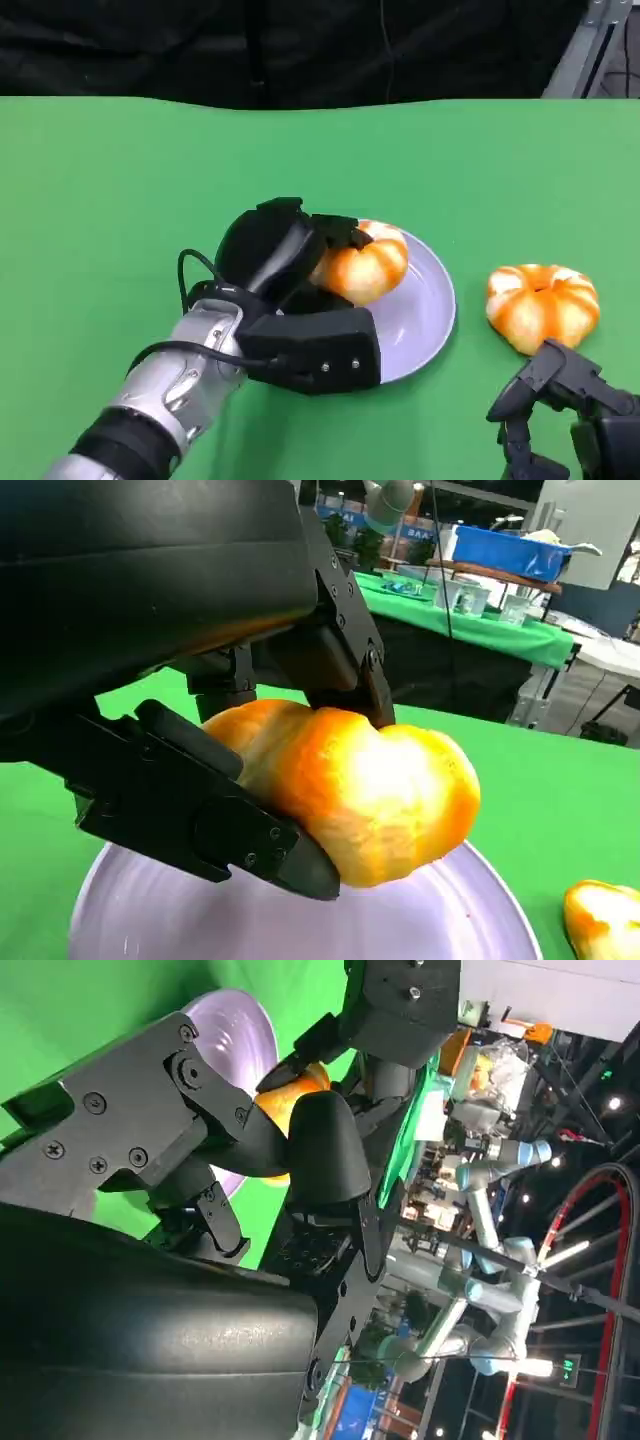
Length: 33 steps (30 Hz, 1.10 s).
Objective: Grasp the bread from the table and place it into the plate.
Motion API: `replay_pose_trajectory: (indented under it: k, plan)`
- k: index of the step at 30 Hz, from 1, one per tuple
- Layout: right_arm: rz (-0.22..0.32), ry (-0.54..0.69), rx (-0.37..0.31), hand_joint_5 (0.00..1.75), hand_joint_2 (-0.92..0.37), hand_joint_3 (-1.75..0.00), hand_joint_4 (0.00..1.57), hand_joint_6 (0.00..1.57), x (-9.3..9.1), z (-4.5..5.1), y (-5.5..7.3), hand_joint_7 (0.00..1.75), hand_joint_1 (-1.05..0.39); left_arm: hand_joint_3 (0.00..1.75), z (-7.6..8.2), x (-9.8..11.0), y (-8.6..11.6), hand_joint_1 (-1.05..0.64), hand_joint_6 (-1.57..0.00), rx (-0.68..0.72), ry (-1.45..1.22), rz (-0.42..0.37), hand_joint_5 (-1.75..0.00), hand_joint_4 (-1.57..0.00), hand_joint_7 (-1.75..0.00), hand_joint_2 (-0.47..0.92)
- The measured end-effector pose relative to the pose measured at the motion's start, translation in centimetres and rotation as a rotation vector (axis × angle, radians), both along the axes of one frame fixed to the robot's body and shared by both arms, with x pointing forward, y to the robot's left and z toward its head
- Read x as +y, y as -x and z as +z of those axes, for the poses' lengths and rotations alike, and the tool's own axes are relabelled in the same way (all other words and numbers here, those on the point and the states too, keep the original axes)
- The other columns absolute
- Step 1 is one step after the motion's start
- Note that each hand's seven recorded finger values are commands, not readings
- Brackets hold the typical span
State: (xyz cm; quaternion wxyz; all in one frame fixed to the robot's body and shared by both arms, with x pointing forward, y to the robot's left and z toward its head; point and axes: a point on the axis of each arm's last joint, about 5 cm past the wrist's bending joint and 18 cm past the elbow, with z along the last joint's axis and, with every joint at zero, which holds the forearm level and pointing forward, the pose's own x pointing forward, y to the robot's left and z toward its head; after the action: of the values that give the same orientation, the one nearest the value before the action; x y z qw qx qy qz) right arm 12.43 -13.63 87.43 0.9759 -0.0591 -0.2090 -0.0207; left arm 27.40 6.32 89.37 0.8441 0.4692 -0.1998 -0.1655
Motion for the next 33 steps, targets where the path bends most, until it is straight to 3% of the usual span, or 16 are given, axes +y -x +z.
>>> replay_pose_trajectory:
  k: [25, 26, 27, 28, 29, 30, 33]
  plan:
    - [0.001, 0.000, -0.002, 1.75, -0.47, -1.30, 0.82, 0.74, 0.0, -0.05, 0.0, 1.53, -0.12, 0.00, 0.0, 0.0, 0.0, -0.15, -1.18, 0.001, 0.000, 0.000, -1.49, -0.72, -0.04, 0.83]
    - [0.001, 0.000, -0.002, 1.75, -0.47, -1.30, 0.82, 0.74, 0.0, -0.05, 0.0, 1.53, -0.12, 0.01, 0.0, 0.0, 0.0, -0.11, -1.17, 0.001, 0.000, 0.000, -1.61, -0.65, -0.34, 0.87]
    - [0.001, -0.001, -0.002, 1.75, -0.47, -1.30, 0.82, 0.74, 0.0, -0.06, 0.0, 1.53, -0.12, 0.02, -0.1, -0.1, -0.1, -0.08, -0.88, 0.004, -0.005, -0.005, -1.69, -0.62, -1.04, 0.89]
    - [0.001, 0.000, -0.002, 1.75, -0.47, -1.30, 0.82, 0.74, 0.0, -0.06, 0.0, 1.53, -0.12, 0.02, -0.3, -0.2, -0.2, -0.06, -0.77, 0.016, -0.018, -0.011, -1.72, -0.60, -1.30, 0.90]
    - [0.002, 0.000, -0.002, 1.75, -0.47, -1.30, 0.83, 0.74, 0.0, -0.06, 0.0, 1.53, -0.12, 0.02, -0.5, -0.3, -0.2, -0.06, -0.70, 0.029, -0.035, -0.017, -1.73, -0.60, -1.46, 0.90]
    - [0.002, 0.000, -0.001, 1.75, -0.47, -1.30, 0.83, 0.74, 0.0, -0.07, 0.1, 1.53, -0.12, 0.02, -0.8, -0.4, -0.2, -0.05, -0.67, 0.044, -0.048, -0.020, -1.74, -0.59, -1.52, 0.91]
    - [0.001, 0.000, 0.003, 1.75, -0.47, -1.30, 0.83, 0.74, 0.0, -0.11, 0.1, 1.53, -0.12, 0.02, -1.5, -0.6, 0.1, -0.05, -0.65, 0.072, -0.066, -0.035, -1.75, -0.59, -1.57, 0.91]
